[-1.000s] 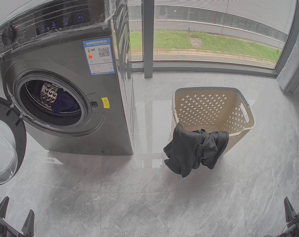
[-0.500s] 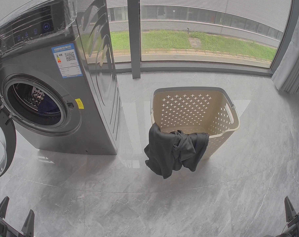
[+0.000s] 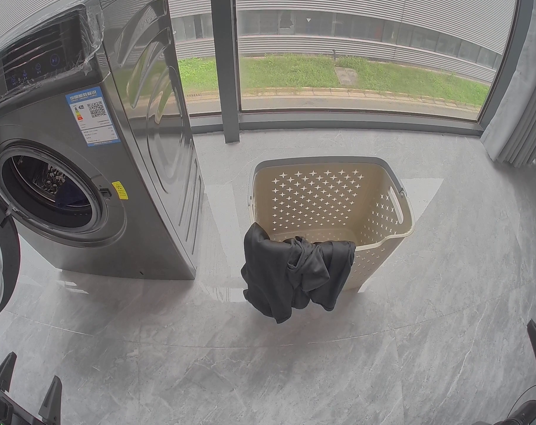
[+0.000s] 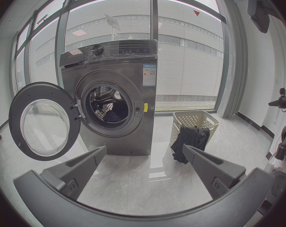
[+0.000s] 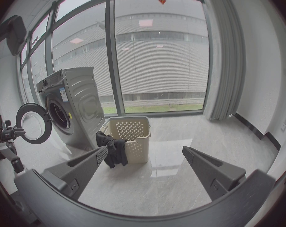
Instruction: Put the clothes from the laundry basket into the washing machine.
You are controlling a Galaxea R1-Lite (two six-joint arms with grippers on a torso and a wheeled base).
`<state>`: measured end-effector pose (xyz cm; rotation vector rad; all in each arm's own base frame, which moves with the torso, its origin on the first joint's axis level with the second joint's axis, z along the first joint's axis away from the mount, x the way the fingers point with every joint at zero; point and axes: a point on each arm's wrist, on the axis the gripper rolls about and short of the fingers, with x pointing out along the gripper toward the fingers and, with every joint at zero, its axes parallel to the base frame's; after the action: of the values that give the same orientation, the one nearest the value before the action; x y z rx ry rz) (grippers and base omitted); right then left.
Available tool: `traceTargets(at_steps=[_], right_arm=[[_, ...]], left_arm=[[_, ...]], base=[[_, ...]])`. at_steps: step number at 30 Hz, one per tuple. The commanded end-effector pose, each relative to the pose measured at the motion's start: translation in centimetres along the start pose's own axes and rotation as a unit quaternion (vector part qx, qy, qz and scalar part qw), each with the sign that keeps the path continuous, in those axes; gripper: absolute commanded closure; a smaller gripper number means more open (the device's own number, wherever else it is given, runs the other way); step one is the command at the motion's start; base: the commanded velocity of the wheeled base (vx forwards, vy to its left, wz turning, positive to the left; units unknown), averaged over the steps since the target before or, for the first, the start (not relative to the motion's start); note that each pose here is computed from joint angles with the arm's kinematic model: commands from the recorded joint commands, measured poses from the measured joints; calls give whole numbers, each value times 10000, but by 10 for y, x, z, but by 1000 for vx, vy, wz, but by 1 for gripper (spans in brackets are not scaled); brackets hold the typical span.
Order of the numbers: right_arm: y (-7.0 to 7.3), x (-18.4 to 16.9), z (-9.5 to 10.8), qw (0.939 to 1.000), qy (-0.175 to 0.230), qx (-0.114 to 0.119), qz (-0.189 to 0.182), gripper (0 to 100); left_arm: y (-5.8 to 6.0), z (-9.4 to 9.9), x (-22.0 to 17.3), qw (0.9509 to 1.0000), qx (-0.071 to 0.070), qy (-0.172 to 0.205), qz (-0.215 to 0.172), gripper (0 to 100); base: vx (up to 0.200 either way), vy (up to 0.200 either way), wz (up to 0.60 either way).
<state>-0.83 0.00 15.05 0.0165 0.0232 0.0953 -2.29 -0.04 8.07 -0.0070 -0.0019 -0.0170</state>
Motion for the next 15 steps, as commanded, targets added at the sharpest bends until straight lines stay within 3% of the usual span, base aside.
traceTargets(at_steps=[1,2,4,7,11,13,15], right_arm=[[17,106,15,9770,1849,6,1063,0],[18,107,15,9765,1865,8,1083,0],[31,136,5,9659,2217,90,1335,0],[46,160,0,9557,2513,316,1499,0],[61,186,-4,9470,2778,615,1491,0],[61,188,-4,9465,2794,617,1494,0],[68,207,-10,9405,3004,626,1457,0]], left_arm=[[0,-5,0,10000,-11,10,1,0],[0,-5,0,10000,-11,10,1,0],[0,-5,0,10000,-11,10,1,0],[0,-5,0,10000,-26,10,1,0],[0,-5,0,10000,-49,9,16,0],[0,-5,0,10000,-49,9,16,0],[0,-5,0,10000,-34,9,16,0]], base=[[0,0,0],[0,0,0],[0,0,0],[0,0,0],[0,0,0],[0,0,0],[0,0,0]])
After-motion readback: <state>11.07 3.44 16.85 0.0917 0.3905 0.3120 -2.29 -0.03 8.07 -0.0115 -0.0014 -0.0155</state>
